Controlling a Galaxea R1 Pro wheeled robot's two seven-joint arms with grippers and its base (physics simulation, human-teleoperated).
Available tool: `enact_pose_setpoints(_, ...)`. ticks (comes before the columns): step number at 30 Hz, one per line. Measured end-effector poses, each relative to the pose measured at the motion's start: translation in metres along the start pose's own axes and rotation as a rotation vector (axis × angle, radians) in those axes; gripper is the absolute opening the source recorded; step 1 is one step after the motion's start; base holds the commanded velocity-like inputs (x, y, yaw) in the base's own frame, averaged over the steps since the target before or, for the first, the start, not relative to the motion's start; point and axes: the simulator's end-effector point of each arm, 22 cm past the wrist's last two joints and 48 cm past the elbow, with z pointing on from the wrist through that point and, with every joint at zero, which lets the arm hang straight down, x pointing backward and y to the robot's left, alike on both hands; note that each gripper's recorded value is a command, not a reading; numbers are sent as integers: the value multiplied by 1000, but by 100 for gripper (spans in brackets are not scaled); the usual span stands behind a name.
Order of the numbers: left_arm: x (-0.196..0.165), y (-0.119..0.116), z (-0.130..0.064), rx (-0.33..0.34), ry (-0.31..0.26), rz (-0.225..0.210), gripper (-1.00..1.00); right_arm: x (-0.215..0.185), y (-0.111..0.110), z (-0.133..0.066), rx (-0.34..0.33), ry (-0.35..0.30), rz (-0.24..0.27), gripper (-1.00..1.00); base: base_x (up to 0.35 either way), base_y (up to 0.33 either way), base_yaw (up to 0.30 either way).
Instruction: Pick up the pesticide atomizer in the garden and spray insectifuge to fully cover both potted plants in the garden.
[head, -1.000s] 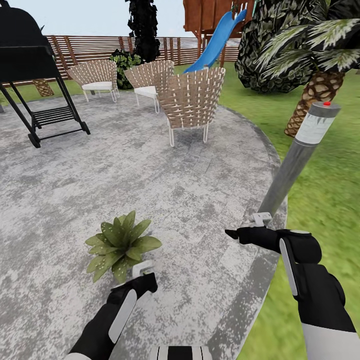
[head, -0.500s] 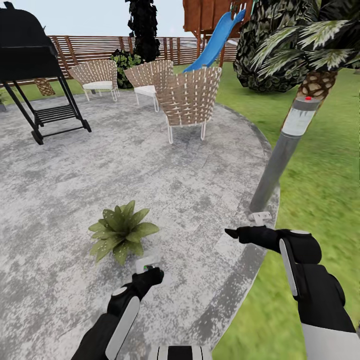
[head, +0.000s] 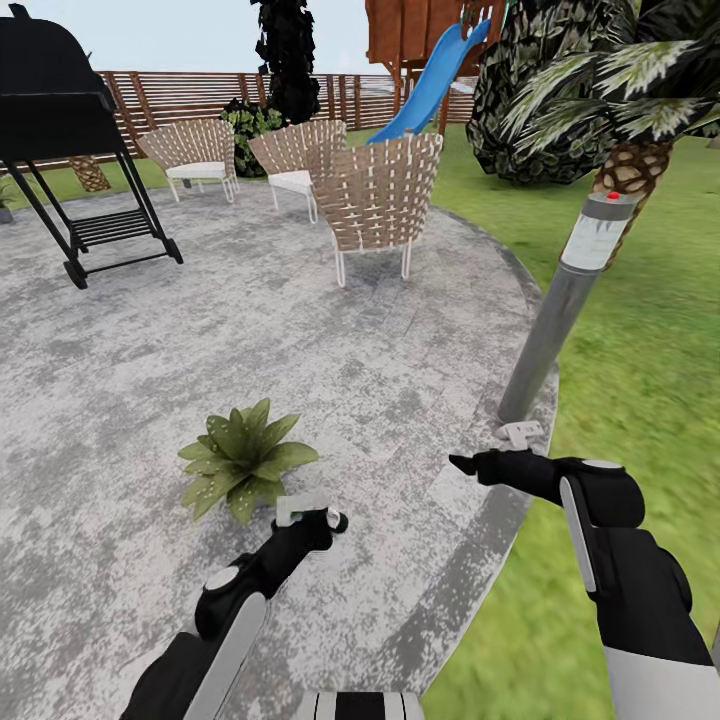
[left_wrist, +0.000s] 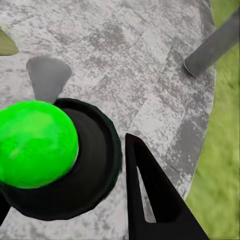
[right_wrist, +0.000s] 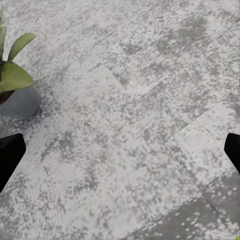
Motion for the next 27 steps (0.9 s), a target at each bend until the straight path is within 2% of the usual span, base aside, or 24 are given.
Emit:
enact_pose_setpoints(4, -14, -8, -9, 48, -1, 24, -100, -1, 10, -1, -49, -7, -2, 100, 0, 0, 0)
enact_pose_setpoints(7, -22, 0, -12, 39, -6, 19, -100, -2, 12, -1, -61, -8, -2, 100, 0, 0, 0)
enact_pose_setpoints(11, -23, 0, -17, 56, 35, 19, -100, -2, 12, -2, -62, -9, -2, 100, 0, 0, 0)
enact_pose_setpoints(13, -26, 0, -23, 124, 49, 5, -100, -2, 11, -2, -62, -10, -2, 100, 0, 0, 0)
enact_pose_setpoints(14, -33, 1, -33, 216, 51, -24, -100, -2, 11, -2, -61, -10, -2, 100, 0, 0, 0)
enact_pose_setpoints(15, -37, 4, -38, 248, 49, -31, -100, -2, 10, -2, -61, -10, -2, 100, 0, 0, 0)
enact_pose_setpoints(16, -47, 8, -53, 331, 39, -47, -100, -2, 10, -2, -61, -10, -2, 100, 0, 0, 0)
enact_pose_setpoints(18, -58, 13, -69, 410, 29, -58, -100, -2, 11, -2, -62, -10, -2, 100, 0, 0, 0)
enact_pose_setpoints(22, -62, 10, -76, 455, 59, -71, -100, -2, 12, -2, -64, -10, -2, 100, 0, 0, 0)
enact_pose_setpoints(27, -79, 3, -74, 477, 60, -43, -100, -5, 13, -1, -66, -25, -16, 100, 0, 0, 0)
